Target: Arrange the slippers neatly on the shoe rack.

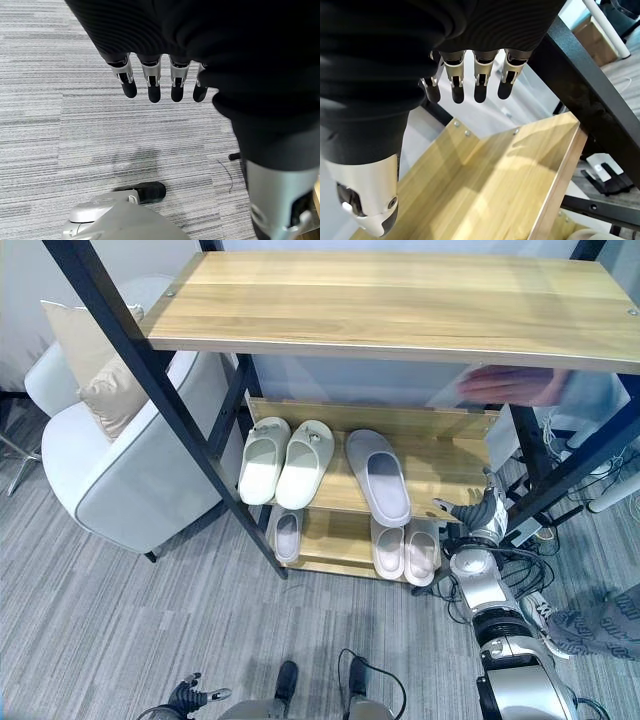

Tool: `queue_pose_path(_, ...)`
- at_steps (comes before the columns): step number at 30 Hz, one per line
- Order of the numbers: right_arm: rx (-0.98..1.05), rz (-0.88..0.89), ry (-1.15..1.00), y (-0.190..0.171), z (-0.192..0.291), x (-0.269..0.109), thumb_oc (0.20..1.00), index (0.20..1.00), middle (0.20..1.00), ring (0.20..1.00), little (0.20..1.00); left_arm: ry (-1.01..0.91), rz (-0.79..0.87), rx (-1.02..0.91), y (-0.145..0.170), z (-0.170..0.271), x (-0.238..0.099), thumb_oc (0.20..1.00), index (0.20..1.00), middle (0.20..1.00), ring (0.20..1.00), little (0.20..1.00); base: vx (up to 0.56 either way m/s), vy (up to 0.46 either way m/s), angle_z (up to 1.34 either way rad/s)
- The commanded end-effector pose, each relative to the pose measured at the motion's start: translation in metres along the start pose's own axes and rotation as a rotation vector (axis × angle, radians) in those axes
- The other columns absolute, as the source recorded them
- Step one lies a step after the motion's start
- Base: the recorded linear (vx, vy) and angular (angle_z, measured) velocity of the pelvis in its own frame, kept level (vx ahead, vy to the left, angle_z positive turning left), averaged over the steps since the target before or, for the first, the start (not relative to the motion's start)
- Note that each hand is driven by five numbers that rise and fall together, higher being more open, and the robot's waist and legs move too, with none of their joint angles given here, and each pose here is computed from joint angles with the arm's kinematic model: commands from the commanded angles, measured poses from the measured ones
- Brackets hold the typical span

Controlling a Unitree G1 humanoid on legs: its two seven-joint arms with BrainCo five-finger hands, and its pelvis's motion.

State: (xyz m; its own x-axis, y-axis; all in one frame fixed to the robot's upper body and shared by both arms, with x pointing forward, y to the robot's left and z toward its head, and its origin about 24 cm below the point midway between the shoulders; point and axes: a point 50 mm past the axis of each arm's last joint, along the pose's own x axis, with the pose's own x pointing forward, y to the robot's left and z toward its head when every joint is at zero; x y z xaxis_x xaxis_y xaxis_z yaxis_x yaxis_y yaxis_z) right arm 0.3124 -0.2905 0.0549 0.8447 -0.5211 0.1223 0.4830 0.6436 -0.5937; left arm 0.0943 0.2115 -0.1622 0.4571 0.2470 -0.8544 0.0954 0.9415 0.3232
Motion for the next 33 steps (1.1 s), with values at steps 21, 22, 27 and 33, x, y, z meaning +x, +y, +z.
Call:
queue_pose_path(21, -0.072, 0.075, -0.342, -0.014, 0.101, 0.045, 1.0, 1.0, 1.0, 1.0, 1.0, -0.039, 0.044, 0.014, 0.012, 0.019, 0.007, 1.0, 1.0, 1.0, 1.0, 1.0, 0.01, 0.028, 0.02)
queue_pose_path(22, -0.058, 0.069, -0.336, -0.014, 0.102, 0.046, 1.0, 1.0, 1.0, 1.0, 1.0, -0.036, 0.045, 0.018, 0.012, 0.018, 0.007, 1.0, 1.0, 1.0, 1.0, 1.0, 0.0, 0.0, 0.0)
queue_pose_path(27, -0.061, 0.056, -0.335, -0.018, 0.112, 0.054, 1.0, 1.0, 1.0, 1.0, 1.0, -0.09, 0.061, 0.007, 0.018, 0.036, 0.01, 1.0, 1.0, 1.0, 1.0, 1.0, -0.02, 0.004, 0.02)
queue_pose_path(33, -0.057, 0.042, -0.357, -0.023, 0.127, 0.06, 1.0, 1.0, 1.0, 1.0, 1.0, -0.136, 0.088, -0.009, 0.027, 0.051, 0.012, 1.0, 1.0, 1.0, 1.0, 1.0, 0.0, 0.0, 0.0)
